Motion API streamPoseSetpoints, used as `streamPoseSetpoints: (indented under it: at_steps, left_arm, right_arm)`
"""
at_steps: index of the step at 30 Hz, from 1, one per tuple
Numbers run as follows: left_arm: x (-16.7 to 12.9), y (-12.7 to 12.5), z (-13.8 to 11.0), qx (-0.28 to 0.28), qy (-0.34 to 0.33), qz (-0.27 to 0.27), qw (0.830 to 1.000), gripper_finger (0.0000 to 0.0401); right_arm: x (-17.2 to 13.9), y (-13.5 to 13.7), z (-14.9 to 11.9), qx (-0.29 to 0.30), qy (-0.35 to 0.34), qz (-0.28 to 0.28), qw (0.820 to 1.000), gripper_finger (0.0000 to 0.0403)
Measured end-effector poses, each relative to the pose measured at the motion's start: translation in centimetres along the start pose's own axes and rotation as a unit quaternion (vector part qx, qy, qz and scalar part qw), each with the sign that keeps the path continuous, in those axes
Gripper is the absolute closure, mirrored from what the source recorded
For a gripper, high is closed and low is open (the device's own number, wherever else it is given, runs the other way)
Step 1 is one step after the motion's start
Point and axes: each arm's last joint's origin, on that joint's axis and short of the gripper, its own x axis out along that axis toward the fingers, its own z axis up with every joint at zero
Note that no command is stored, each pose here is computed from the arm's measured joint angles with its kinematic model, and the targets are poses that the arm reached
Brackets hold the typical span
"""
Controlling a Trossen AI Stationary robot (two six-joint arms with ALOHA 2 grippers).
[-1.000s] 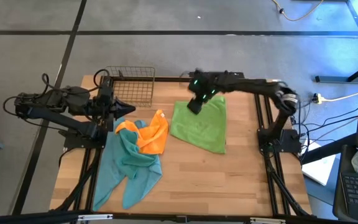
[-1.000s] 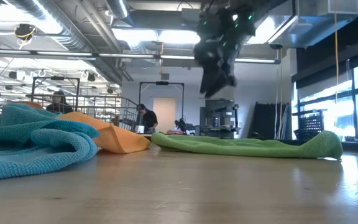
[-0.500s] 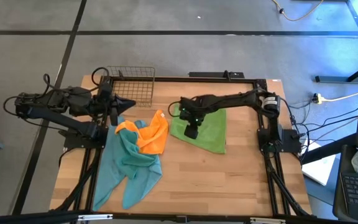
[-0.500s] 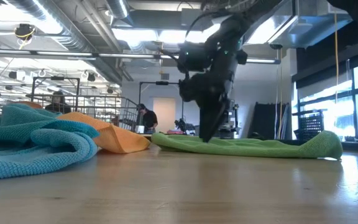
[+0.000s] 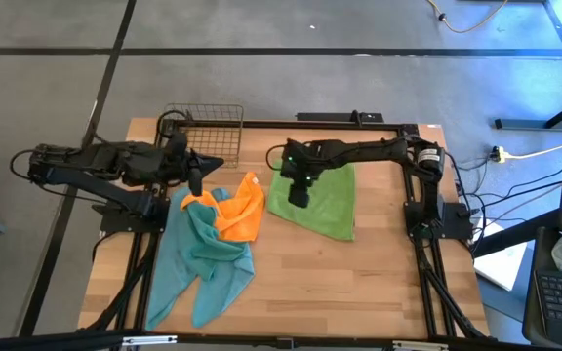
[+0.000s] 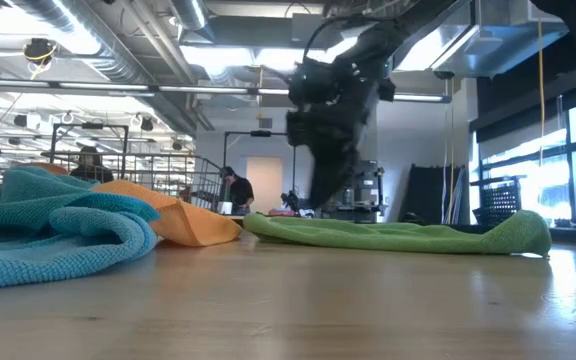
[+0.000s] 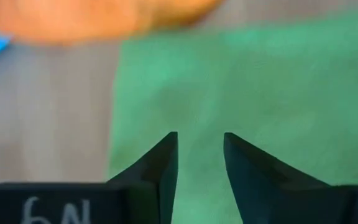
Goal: Fold microfiber towels
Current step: Fold the green microfiber cloth
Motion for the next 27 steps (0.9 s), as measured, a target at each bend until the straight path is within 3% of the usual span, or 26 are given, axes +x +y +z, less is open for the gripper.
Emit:
streamPoseSetpoints:
  at_steps: [4,11,15,19,22,24,27]
  left_arm:
    - [1.8,-0.7,-0.2,0.016,-0.014,0.018,1.0,0.0387]
    - [3.2,-1.5,-0.1,0.033,-0.017,-0.007,0.999,0.0387]
    - [3.3,-1.7,0.1,0.043,-0.025,-0.012,0.999,0.0387]
    - [3.2,-1.8,0.3,0.047,-0.036,-0.02,0.998,0.0387]
    - [3.2,-1.9,0.3,0.06,-0.038,-0.021,0.997,0.0387]
    - [3.2,-1.8,0.2,0.082,-0.033,-0.017,0.996,0.0387]
    - [3.3,-1.6,0.0,0.125,-0.021,-0.009,0.992,0.0387]
  right_arm:
    - [1.5,0.3,1.0,-0.009,-0.05,-0.003,0.999,0.0287]
    - [4.9,2.7,-1.0,-0.012,0.034,0.031,0.999,0.0298]
    - [5.3,4.1,-1.9,-0.005,0.076,0.118,0.99,0.03]
    - [4.6,5.0,-2.3,0.03,0.111,0.239,0.964,0.0301]
    - [3.1,4.8,-2.0,0.045,0.11,0.289,0.95,0.0301]
    - [2.1,4.3,-1.6,0.048,0.097,0.279,0.954,0.0301]
    - [0.5,3.4,-0.9,0.04,0.061,0.208,0.975,0.0301]
